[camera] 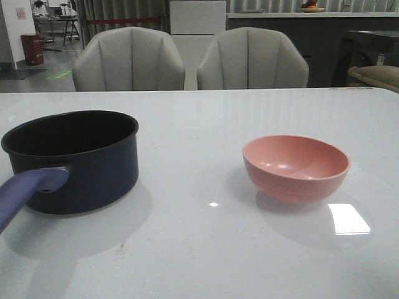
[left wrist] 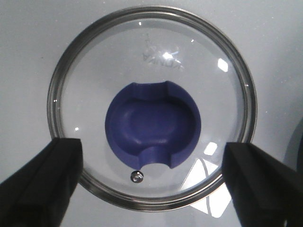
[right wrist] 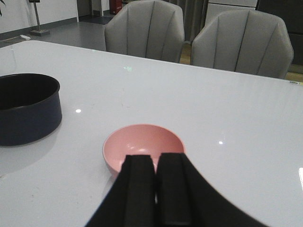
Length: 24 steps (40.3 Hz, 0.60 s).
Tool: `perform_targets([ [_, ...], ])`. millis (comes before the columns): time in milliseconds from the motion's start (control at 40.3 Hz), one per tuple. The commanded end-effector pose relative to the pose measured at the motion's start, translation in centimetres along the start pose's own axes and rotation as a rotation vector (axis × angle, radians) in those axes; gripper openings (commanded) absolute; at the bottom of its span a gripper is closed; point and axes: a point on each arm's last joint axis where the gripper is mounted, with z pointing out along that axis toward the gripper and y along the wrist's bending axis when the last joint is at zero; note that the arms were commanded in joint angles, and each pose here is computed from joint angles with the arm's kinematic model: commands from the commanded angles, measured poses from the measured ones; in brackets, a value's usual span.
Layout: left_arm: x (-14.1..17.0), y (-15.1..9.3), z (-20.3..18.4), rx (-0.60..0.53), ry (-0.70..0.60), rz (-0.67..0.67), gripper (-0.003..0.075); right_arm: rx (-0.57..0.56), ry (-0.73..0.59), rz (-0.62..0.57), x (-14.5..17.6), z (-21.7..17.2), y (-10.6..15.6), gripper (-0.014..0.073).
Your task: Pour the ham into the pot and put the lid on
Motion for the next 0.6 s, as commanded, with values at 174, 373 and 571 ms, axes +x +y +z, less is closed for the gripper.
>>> perform_targets([
  [174, -1.6, -0.8, 0.0, 0.034, -0.001, -0.002, 0.0617, 0.031, -0.088, -0.004, -1.5, -0.1, -0.3, 0.0150],
  [373, -1.7, -1.1, 1.2, 0.037, 0.036, 0.006, 0.0617, 0.031, -0.088, -0.004, -1.5, -0.1, -0.3, 0.0150],
  [571, -1.7, -1.2, 2.4, 0.025, 0.069, 0.007, 0.0617, 0.031, -0.088, -0.004, -1.5, -0.1, -0.3, 0.0150],
])
